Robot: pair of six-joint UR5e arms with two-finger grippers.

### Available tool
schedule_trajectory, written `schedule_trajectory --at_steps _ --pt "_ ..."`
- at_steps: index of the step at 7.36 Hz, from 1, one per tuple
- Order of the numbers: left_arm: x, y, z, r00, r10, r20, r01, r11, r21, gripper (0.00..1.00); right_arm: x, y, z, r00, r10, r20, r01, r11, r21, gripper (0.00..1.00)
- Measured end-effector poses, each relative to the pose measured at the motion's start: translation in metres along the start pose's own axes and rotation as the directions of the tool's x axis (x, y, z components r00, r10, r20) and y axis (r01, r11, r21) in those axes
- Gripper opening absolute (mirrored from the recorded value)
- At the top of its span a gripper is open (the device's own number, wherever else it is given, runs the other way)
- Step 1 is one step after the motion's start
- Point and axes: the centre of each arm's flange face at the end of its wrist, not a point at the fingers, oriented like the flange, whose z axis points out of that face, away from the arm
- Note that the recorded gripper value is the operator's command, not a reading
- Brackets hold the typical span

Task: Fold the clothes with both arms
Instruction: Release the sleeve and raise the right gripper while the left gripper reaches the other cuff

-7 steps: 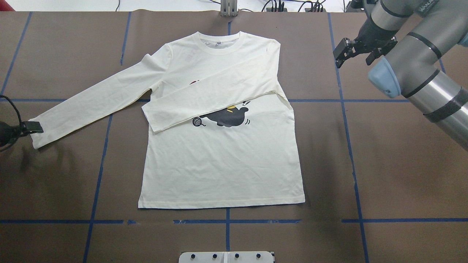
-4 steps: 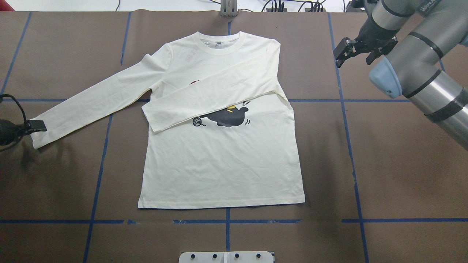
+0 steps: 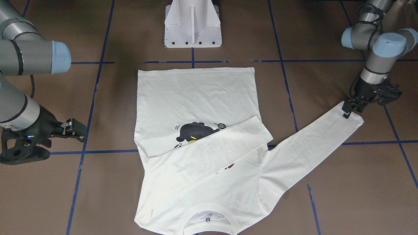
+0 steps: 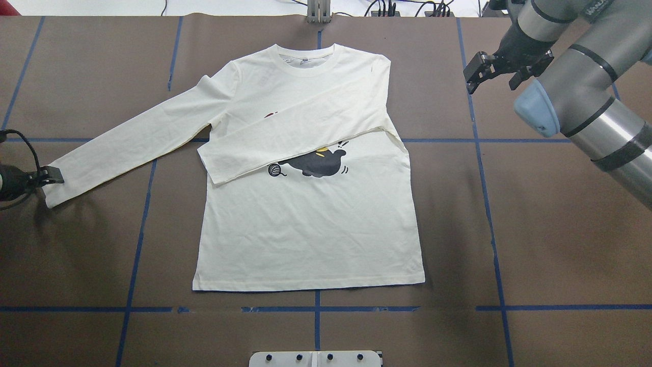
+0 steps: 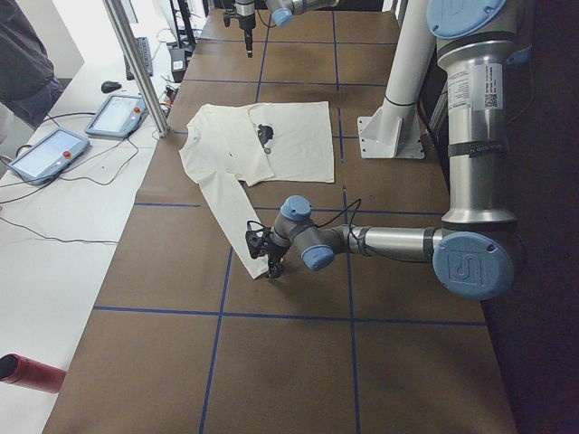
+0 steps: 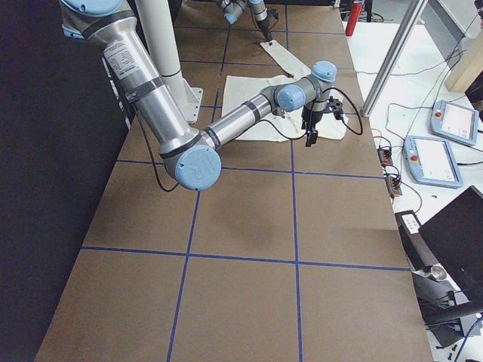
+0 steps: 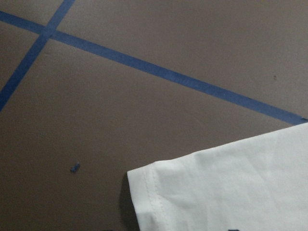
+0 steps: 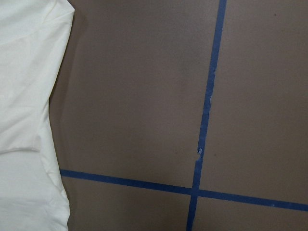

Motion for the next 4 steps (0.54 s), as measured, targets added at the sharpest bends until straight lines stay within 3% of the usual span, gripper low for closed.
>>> schedule_trajectory --at_steps 3,4 --pt "0.0024 0.0001 -0.0019 1.0 -0.003 -0.004 0.003 1.0 0.001 0.0 -0.0009 0.0008 0.0011 1.0 0.001 -0.001 -0.001 1.0 -0.001 1.0" --pt "0.0047 0.0001 -0.0029 1.0 -0.002 -0.008 0.002 1.0 0.001 0.0 -0.0003 0.001 0.0021 1.0 0.001 -0.002 -0.001 1.0 -0.002 1.0"
